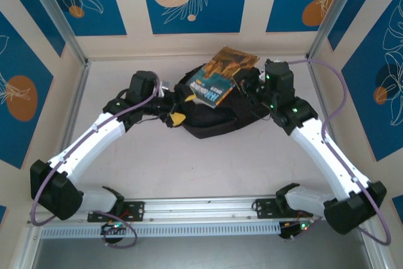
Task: Pack the student bag
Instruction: Pass the book.
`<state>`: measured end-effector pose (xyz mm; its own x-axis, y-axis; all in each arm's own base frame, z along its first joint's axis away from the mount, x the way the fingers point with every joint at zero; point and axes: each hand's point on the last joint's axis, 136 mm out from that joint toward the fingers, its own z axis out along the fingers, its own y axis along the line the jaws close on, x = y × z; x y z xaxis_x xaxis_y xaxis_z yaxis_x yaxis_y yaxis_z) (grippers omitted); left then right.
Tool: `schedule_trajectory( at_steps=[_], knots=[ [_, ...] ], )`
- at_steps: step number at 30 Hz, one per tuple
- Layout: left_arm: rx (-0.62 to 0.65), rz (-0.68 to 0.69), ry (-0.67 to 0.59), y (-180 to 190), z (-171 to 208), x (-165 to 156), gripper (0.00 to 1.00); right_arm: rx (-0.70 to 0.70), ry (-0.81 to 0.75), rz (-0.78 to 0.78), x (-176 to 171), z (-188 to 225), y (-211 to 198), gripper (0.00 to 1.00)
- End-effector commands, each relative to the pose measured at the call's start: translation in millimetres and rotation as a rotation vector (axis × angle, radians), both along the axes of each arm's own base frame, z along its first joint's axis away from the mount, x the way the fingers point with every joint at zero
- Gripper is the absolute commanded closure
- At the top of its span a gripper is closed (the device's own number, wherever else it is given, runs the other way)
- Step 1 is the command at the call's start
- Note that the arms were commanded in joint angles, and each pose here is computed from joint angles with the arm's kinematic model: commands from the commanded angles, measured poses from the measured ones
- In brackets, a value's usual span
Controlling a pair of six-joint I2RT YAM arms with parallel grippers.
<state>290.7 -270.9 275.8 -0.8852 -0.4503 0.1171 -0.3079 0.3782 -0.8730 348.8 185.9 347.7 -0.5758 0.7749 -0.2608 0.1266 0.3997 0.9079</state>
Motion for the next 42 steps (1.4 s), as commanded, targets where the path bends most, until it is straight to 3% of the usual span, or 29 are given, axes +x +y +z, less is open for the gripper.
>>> schedule_trajectory(
  at_steps=[1,6,9,17,25,33,35,39,42],
  knots=[
    [-0.102,0.176,0.054,4,32,18,0.05,0.097,-0.126,-0.132,30,48,-1,1.0],
    [-0.179,0.307,-0.022,9,67,26,0.02,0.156,-0.135,-0.132,47,54,21,1.0],
    [-0.204,0.364,-0.016,6,65,29,0.02,0.194,-0.135,-0.122,50,54,32,1.0],
    [-0.256,0.48,-0.035,4,57,55,0.15,0.266,-0.135,-0.09,33,57,55,1.0],
    [-0.225,0.583,-0.092,29,58,73,0.53,0.271,-0.091,-0.073,-5,40,53,1.0],
    [-0.197,0.547,-0.184,31,69,74,0.94,0.179,-0.033,-0.045,-30,11,47,1.0],
    [-0.185,0.529,-0.227,31,75,73,1.0,0.136,-0.028,-0.018,-32,8,47,0.89],
    [-0.15,0.487,-0.298,32,83,68,1.0,0.04,-0.001,0.031,-38,-5,35,0.5],
    [-0.104,0.422,-0.387,33,94,60,1.0,-0.086,-0.026,0.06,-50,-14,15,0.37]
  ],
)
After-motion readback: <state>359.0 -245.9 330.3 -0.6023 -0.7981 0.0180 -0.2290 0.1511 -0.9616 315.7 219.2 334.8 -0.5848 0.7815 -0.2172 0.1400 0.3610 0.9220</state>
